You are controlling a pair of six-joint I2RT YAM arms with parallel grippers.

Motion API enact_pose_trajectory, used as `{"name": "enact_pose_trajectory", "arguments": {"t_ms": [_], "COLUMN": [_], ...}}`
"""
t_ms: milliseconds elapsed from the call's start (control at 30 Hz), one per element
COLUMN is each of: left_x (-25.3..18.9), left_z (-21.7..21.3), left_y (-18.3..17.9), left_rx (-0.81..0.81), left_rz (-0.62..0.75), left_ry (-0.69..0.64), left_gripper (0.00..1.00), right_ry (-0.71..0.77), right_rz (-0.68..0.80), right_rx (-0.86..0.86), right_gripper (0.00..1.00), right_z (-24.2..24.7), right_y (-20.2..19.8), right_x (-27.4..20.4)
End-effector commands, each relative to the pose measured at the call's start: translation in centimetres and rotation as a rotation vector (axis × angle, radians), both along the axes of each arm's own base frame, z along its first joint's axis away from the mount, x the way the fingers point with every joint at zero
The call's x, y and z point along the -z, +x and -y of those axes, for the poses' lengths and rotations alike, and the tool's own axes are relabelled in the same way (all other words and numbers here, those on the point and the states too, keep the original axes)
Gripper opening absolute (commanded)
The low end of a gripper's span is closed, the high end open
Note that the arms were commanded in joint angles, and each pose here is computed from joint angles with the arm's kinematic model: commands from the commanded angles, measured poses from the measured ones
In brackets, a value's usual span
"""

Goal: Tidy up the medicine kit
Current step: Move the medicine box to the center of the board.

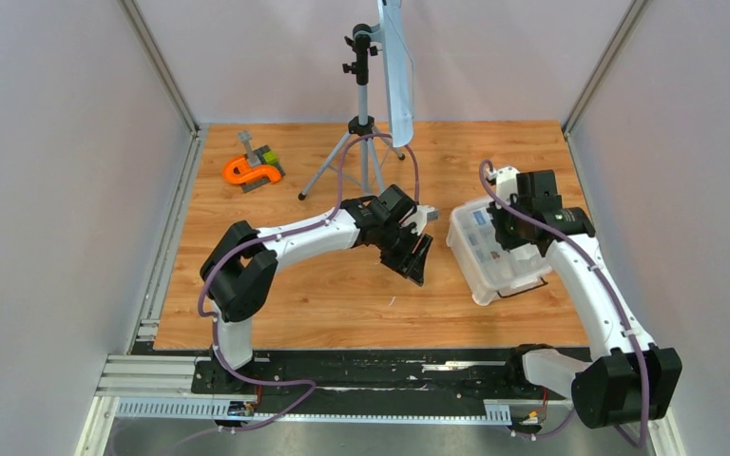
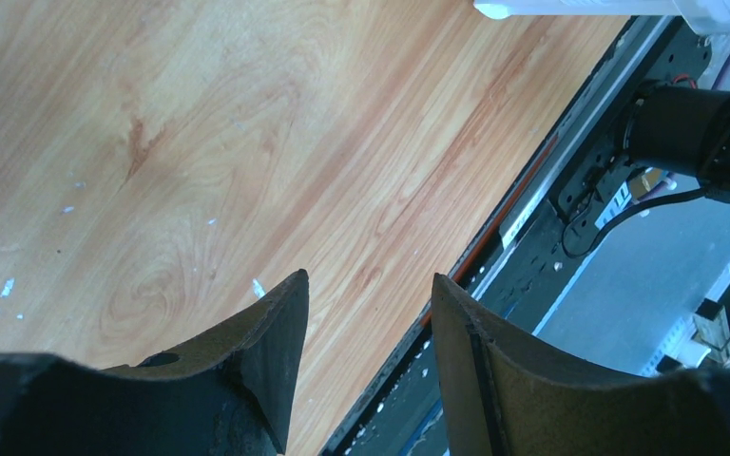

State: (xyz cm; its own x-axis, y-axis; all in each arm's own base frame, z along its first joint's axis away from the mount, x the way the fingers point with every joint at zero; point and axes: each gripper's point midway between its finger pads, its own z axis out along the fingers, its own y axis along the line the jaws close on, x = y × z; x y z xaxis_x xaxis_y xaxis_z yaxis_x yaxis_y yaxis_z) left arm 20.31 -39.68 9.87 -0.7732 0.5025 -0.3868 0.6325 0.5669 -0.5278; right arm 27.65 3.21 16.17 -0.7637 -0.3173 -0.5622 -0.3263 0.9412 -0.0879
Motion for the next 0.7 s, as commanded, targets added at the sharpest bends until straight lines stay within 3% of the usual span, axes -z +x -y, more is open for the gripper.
{"name": "enact_pose_trajectory", "arguments": {"t_ms": [0,33,100,167,333,467,567,600,667], "left_x": [-1.9,-2.1,-2.4,-2.9,-3.6,-4.2,-4.6,-4.7,-4.7], "left_z": [-0.2,-0.3,-0.5,-0.7,-1.3,-1.7,-1.8,-1.8,-1.7], "left_y": [-0.3,-0.5,-0.6,-0.7,-1.1,-1.2,-1.3,-1.2,-1.1], "left_rx": [-0.002,-0.003,-0.005,-0.01,-0.015,-0.017,-0.02,-0.021,-0.022], "left_rz": [0.026,0.025,0.026,0.033,0.041,0.054,0.058,0.06,0.062], "left_ry": [-0.04,-0.041,-0.044,-0.05,-0.048,-0.05,-0.057,-0.059,-0.058], "left_gripper": [0.58,0.58,0.59,0.58,0.58,0.59,0.59,0.59,0.59], "right_ry": [0.092,0.083,0.061,0.063,0.095,0.108,0.138,0.155,0.181], "right_rz": [-0.342,-0.341,-0.312,-0.239,-0.004,0.111,0.166,0.18,0.206], "right_rx": [-0.151,-0.147,-0.117,-0.102,-0.063,0.003,0.13,0.174,0.289], "right_gripper": [0.0,0.02,0.17,0.37,0.58,0.68,0.69,0.64,0.29], "right_z": [-3.4,-3.4,-2.9,-3.0,-3.2,-2.6,-1.8,-1.7,-1.1], "right_y": [-7.8,-7.7,-7.0,-5.6,-2.8,-2.5,-2.2,-2.2,-1.8], "right_x": [4.8,4.8,4.3,2.8,-2.9,-5.5,-5.9,-6.0,-5.3]}}
